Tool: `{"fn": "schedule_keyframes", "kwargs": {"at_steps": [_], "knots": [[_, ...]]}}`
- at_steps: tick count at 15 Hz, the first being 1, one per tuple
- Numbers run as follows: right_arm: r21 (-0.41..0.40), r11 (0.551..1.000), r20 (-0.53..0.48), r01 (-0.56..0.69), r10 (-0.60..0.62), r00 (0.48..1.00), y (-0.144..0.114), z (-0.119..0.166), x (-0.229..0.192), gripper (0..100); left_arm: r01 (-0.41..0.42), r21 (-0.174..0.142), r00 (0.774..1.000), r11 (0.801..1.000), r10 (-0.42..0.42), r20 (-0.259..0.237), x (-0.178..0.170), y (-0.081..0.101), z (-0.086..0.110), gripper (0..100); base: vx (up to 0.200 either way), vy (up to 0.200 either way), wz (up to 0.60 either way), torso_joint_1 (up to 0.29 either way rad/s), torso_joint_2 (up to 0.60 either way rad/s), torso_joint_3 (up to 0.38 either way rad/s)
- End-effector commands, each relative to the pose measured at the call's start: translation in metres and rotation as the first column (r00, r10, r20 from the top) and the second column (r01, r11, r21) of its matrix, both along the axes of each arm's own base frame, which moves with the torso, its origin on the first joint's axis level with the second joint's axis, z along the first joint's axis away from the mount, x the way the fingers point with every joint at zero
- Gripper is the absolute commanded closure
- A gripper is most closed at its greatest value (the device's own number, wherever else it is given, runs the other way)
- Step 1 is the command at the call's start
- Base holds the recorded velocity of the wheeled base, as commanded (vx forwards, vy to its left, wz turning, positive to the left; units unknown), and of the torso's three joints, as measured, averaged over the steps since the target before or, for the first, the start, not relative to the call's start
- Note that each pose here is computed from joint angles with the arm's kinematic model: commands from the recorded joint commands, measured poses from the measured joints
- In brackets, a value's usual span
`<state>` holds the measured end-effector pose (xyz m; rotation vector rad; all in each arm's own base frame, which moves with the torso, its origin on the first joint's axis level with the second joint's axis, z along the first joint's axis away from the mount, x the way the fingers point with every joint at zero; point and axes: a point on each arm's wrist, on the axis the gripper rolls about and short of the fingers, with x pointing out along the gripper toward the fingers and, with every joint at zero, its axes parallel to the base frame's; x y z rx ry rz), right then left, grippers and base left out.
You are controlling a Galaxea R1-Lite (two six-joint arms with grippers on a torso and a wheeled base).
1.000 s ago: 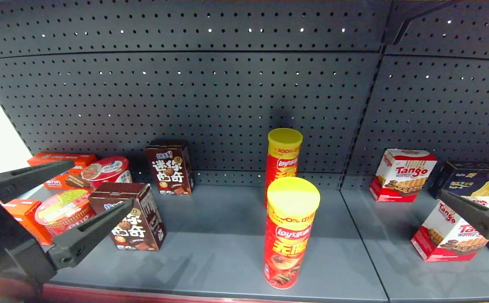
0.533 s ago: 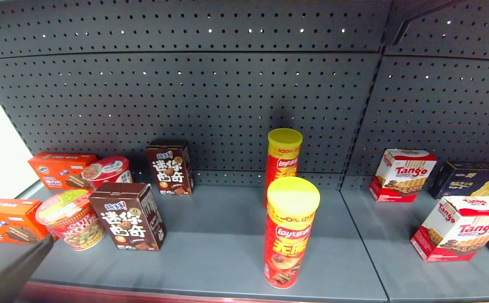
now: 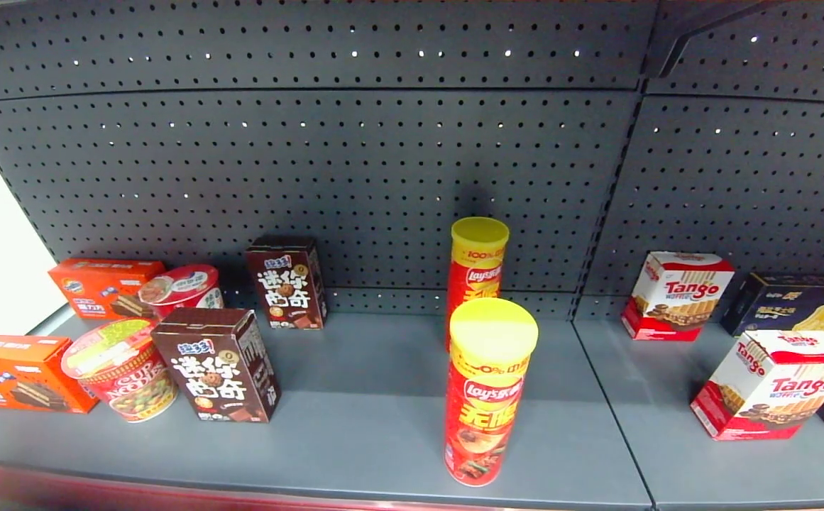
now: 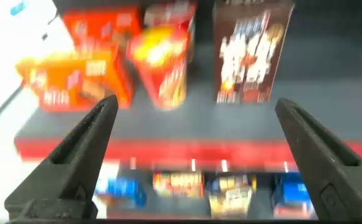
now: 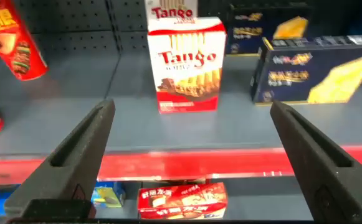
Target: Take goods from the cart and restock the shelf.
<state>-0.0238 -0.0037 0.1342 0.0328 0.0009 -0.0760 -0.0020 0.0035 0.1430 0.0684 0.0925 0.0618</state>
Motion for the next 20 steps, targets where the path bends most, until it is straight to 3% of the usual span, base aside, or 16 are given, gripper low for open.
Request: {"fn": "schedule_keyframes", "kwargs": {"at_steps": [1, 3, 5, 8, 10, 20], "knots": [[0.001, 1.000, 0.065, -0.001, 0.001, 0.998, 0.001, -0.015, -0.009, 0, -0.020, -0.021, 0.997, 1.000, 0.021, 0.074, -0.027, 0.002, -0.025, 0, 0.000, 0.000, 0.00, 0.000, 0.00, 0.000], [-0.015, 0.999, 0.062, -0.049, 0.050, 0.997, 0.003, -0.027, -0.009, 0, -0.026, -0.051, 0.996, 0.998, 0.030, 0.083, -0.025, 0.002, -0.034, 0, 0.000, 0.000, 0.00, 0.000, 0.00, 0.000], [-0.045, 0.998, 0.008, -0.048, 0.048, 0.999, 0.003, -0.052, -0.002, 0, -0.028, -0.050, 0.998, 0.998, 0.030, 0.056, -0.018, 0.001, -0.051, 0, 0.000, 0.000, 0.00, 0.000, 0.00, 0.000], [-0.033, 0.998, 0.046, -0.044, 0.045, 0.998, 0.003, -0.051, -0.001, 0, -0.043, -0.060, 0.997, 0.997, 0.047, 0.056, -0.014, 0.001, -0.061, 0, 0.000, 0.000, 0.00, 0.000, 0.00, 0.000], [-0.014, 0.998, 0.047, -0.063, 0.064, 0.997, 0.003, -0.050, -0.001, 0, -0.004, -0.098, 0.999, 0.995, 0.007, 0.032, -0.014, 0.000, -0.064, 0, 0.000, 0.000, 0.00, 0.000, 0.00, 0.000], [-0.025, 0.994, 0.043, -0.108, 0.110, 0.993, 0.004, -0.051, -0.001, 0, 0.005, -0.096, 0.999, 0.995, -0.002, 0.032, -0.014, 0.000, -0.064, 0, 0.000, 0.000, -0.12, 0.002, 0.00, 0.000]]}}
